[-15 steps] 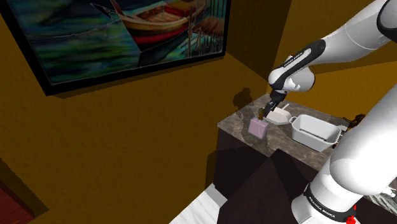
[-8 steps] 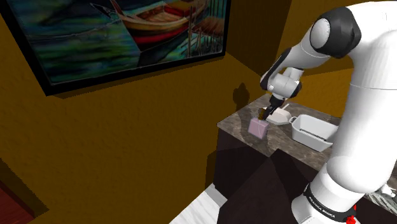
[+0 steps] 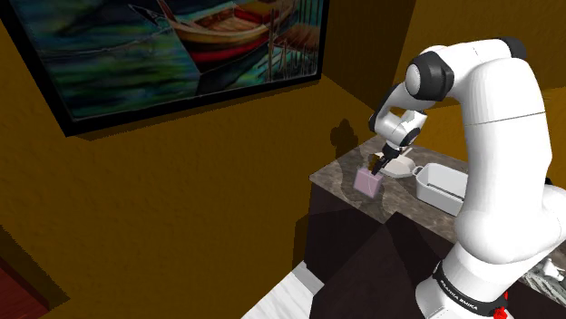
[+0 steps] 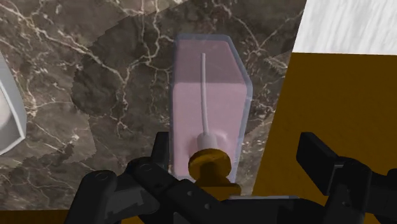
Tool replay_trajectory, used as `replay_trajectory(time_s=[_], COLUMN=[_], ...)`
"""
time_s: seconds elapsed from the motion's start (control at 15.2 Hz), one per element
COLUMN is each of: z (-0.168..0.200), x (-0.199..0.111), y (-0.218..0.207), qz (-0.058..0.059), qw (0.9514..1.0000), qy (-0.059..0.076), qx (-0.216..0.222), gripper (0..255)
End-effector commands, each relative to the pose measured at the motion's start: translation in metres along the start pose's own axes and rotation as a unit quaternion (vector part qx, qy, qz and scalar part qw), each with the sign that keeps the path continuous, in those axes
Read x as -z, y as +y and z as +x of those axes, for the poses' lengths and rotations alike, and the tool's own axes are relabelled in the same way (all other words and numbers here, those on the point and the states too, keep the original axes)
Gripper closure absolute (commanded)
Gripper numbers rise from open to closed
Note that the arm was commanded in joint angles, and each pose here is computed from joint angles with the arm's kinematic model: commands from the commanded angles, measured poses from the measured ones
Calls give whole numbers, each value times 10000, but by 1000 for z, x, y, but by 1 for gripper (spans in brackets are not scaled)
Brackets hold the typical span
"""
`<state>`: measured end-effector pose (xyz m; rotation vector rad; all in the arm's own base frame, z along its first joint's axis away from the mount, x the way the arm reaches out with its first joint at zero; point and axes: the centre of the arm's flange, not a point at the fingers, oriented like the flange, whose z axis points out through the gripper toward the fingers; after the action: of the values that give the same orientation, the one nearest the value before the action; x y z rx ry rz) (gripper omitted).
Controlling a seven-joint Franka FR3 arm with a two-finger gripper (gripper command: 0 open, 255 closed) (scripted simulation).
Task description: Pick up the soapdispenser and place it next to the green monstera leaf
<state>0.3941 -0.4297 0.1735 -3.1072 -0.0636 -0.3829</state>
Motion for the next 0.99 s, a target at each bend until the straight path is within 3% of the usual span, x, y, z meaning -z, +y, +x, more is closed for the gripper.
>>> replay_trajectory(time_s=[0.0,0.46,0.92], z=[-2,-2,-2], x=[-16,-56,-56], y=[14,14,14], qz=[21,21,21], qw=[10000,10000,10000], qy=[48,48,47], qx=[-5,-5,-5], gripper=[0,0,0])
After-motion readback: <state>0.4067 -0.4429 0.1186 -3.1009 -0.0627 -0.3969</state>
